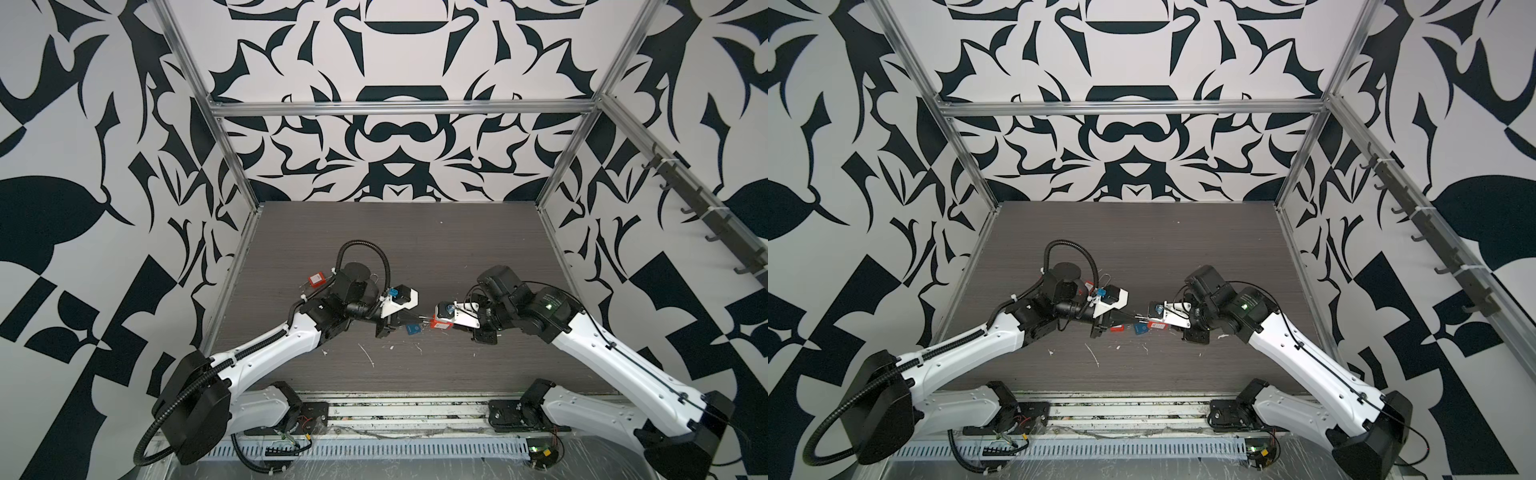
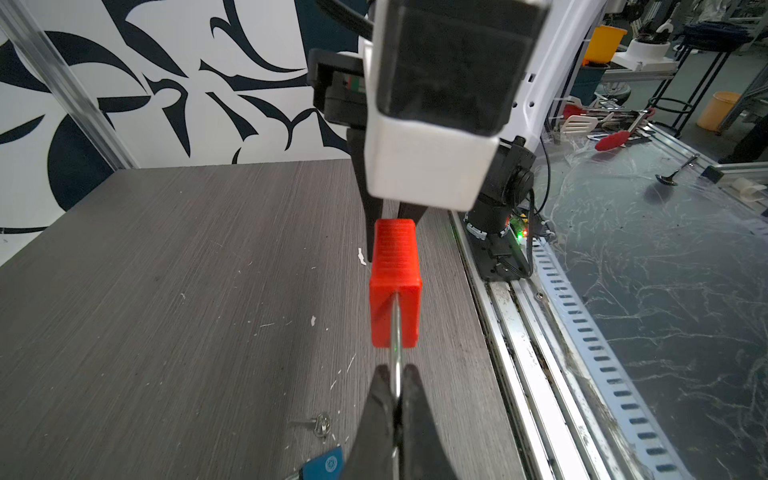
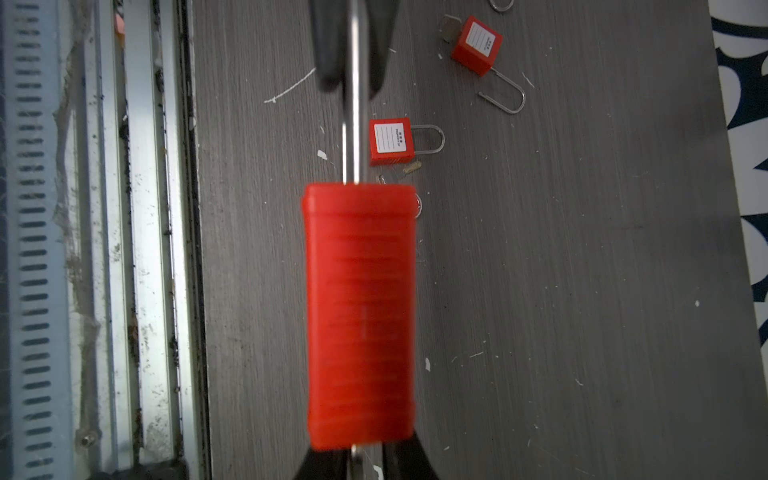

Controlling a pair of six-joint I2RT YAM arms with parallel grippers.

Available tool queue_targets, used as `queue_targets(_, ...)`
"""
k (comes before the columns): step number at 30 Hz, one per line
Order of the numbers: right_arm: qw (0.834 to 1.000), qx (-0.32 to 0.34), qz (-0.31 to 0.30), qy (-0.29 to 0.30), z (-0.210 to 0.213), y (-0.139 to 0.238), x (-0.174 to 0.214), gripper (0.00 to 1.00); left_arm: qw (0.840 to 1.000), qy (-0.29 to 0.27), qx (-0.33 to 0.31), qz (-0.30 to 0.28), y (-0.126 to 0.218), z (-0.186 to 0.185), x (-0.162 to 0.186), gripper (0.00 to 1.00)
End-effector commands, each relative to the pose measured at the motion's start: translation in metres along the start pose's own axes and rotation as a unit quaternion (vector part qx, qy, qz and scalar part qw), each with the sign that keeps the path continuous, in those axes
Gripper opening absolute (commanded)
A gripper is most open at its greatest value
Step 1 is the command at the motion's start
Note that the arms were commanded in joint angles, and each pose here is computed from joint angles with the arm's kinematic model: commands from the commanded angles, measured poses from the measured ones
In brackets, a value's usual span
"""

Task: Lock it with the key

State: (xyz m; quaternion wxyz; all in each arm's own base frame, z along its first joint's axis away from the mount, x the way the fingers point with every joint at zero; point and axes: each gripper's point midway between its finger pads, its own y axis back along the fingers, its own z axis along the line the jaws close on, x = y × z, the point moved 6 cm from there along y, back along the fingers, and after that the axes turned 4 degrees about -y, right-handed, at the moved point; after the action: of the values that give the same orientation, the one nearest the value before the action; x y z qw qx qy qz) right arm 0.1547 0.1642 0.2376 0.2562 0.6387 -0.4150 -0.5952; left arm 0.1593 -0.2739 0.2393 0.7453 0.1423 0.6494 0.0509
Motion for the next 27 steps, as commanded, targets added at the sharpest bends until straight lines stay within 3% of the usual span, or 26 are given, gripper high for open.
queue_targets(1, 1.000, -0.003, -0.030, 0.005, 0.000, 0.008, -0.012, 0.10, 1.000, -0.018, 0.010, 0.000, 0.001, 0.000, -0.008, 0.00)
queue_targets(11, 0.999, -0.023, -0.028, -0.004, 0.006, -0.001, -0.006, 0.00, 1.000, -0.026, 0.008, 0.015, 0.002, 0.001, -0.008, 0.00)
queue_targets(27, 0.999, -0.019, -0.015, -0.036, 0.007, -0.014, 0.025, 0.00, 0.998, -0.007, -0.017, 0.064, 0.049, 0.000, 0.008, 0.00)
